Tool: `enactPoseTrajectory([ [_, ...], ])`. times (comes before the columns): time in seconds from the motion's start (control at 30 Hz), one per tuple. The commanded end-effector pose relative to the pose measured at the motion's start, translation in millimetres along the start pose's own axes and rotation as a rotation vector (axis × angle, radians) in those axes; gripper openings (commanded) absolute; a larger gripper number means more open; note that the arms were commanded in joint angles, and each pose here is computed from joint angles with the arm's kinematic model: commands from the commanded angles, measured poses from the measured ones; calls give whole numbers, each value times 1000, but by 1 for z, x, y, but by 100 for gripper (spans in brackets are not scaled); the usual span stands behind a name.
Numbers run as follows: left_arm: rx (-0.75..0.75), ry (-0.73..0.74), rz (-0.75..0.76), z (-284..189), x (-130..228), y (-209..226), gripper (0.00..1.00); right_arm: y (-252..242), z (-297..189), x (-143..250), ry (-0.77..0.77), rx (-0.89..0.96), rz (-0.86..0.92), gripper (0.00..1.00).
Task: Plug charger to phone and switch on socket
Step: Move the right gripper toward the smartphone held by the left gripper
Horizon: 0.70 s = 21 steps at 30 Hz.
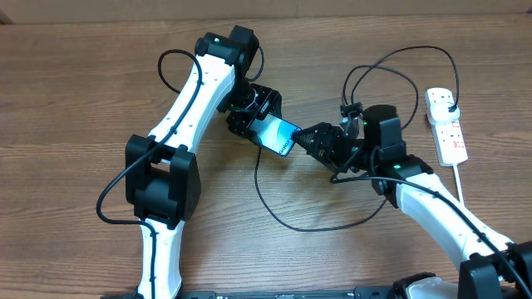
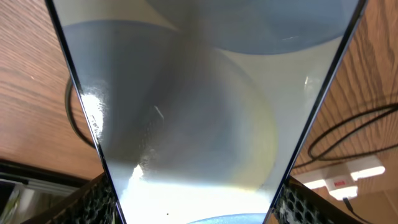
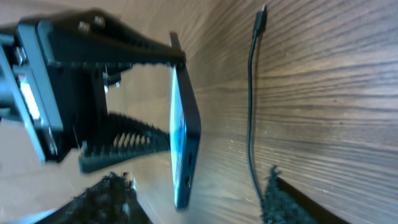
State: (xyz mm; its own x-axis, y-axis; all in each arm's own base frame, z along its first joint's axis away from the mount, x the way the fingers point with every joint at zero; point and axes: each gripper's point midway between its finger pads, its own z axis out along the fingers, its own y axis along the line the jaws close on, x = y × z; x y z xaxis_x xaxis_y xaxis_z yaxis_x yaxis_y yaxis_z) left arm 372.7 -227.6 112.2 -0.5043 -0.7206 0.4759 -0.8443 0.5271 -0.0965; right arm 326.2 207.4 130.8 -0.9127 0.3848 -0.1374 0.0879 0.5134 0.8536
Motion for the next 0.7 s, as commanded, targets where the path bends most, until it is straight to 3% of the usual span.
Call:
enactPoseTrajectory([
  [0.0,37,78,-11,-6,18,-9,56,2,7,-12,-83,35,132,65],
  [0.67,34,118,4,-3,31,-9,58,12,31,-11,-101,-3,104,39],
])
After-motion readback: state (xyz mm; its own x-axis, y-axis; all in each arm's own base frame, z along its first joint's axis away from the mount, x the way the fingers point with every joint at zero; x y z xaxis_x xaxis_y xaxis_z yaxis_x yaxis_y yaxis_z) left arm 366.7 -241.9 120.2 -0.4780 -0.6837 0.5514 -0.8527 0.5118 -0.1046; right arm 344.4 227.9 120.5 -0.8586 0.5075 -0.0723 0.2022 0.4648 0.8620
